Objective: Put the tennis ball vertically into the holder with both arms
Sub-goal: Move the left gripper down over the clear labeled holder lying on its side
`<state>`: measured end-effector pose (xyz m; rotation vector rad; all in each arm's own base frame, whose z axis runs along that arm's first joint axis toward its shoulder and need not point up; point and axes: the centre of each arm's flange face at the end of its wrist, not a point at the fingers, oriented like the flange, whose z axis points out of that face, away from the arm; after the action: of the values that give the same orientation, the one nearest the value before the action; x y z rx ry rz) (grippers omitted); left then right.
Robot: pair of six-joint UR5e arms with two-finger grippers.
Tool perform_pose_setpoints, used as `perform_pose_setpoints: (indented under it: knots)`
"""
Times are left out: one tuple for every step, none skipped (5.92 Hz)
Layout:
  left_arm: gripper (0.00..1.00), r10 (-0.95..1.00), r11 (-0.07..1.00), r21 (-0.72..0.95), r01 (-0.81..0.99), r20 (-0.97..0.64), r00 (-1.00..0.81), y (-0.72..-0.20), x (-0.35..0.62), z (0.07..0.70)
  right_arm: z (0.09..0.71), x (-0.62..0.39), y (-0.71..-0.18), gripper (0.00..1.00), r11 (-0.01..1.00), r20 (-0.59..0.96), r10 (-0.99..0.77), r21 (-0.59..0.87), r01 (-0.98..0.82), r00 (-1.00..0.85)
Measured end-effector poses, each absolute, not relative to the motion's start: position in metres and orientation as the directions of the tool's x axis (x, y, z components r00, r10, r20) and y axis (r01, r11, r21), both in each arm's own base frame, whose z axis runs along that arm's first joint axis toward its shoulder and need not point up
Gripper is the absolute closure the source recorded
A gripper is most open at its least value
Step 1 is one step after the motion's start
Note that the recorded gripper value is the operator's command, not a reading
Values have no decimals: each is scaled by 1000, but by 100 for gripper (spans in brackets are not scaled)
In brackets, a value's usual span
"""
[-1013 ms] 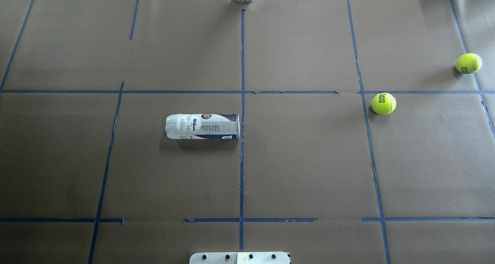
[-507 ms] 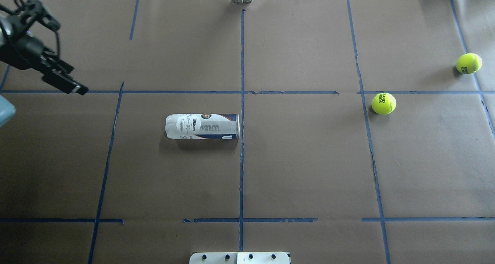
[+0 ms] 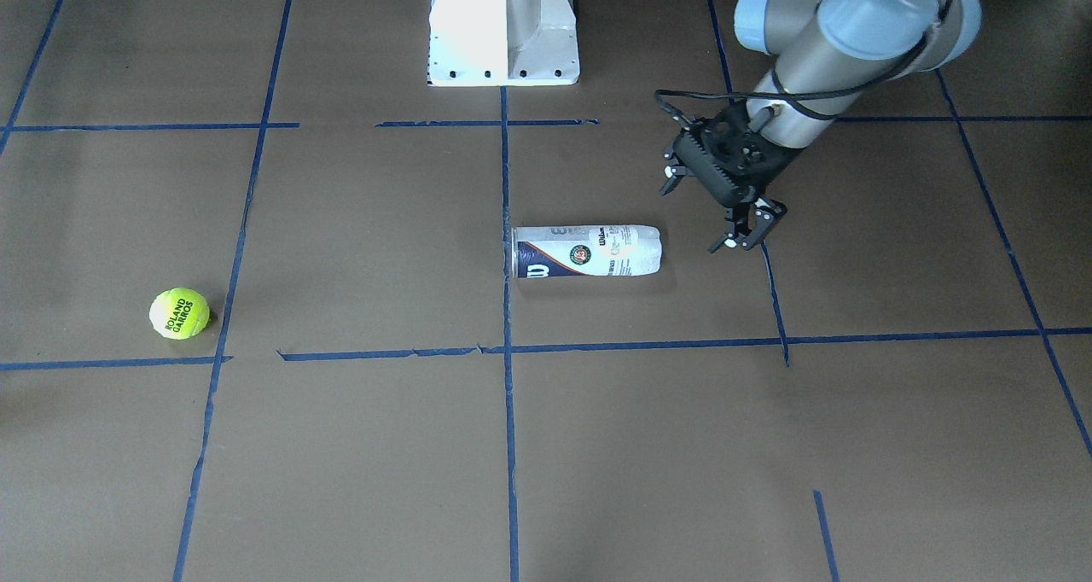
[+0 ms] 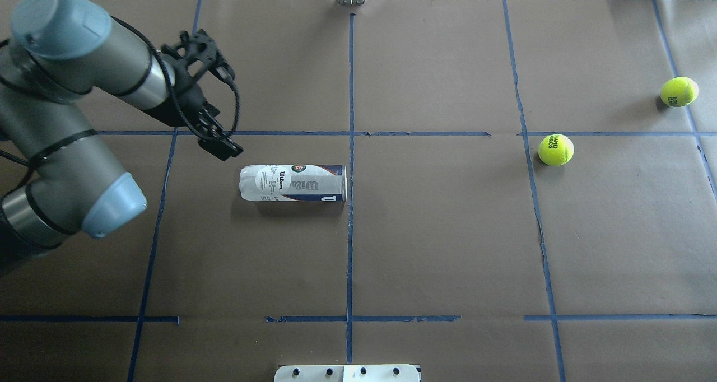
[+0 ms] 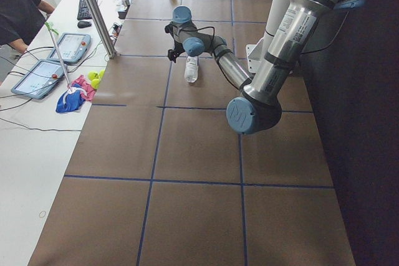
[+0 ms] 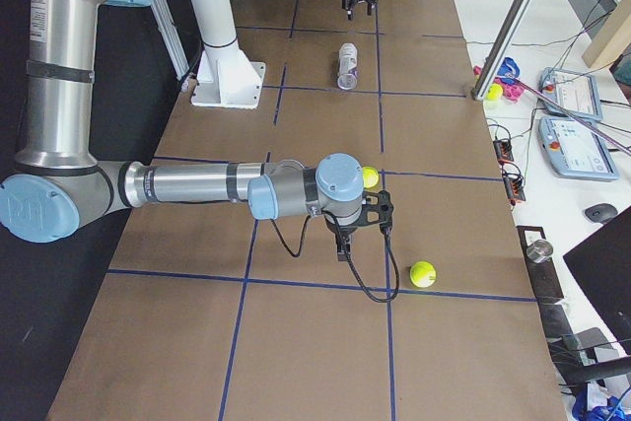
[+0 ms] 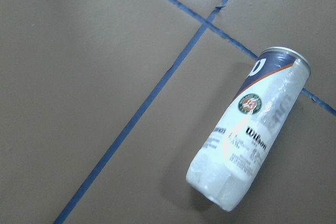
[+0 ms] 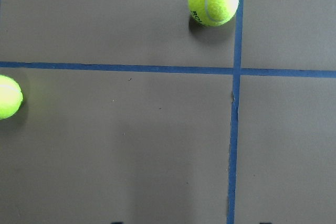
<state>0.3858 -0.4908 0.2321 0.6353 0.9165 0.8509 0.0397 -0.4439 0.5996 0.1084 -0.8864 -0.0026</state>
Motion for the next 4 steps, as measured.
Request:
perform_pose_setpoints:
  knots:
    - [0, 865, 483, 801, -354, -373, 335, -478, 425, 206, 601, 39, -445, 1, 994, 763, -49, 98, -40, 645]
    - [0, 876, 454, 814, -363, -334, 348, -470, 465, 186, 600, 37, -446, 0, 994, 752, -53, 103, -37, 657]
    - [0, 880, 439, 817, -374, -305, 365, -471, 497, 170, 599, 36, -448, 0, 994, 747, -57, 107, -35, 662]
    - [0, 887, 422, 815, -397, -281, 366, -478, 519, 159, 598, 36, -449, 0, 993, 746, -60, 110, -34, 663]
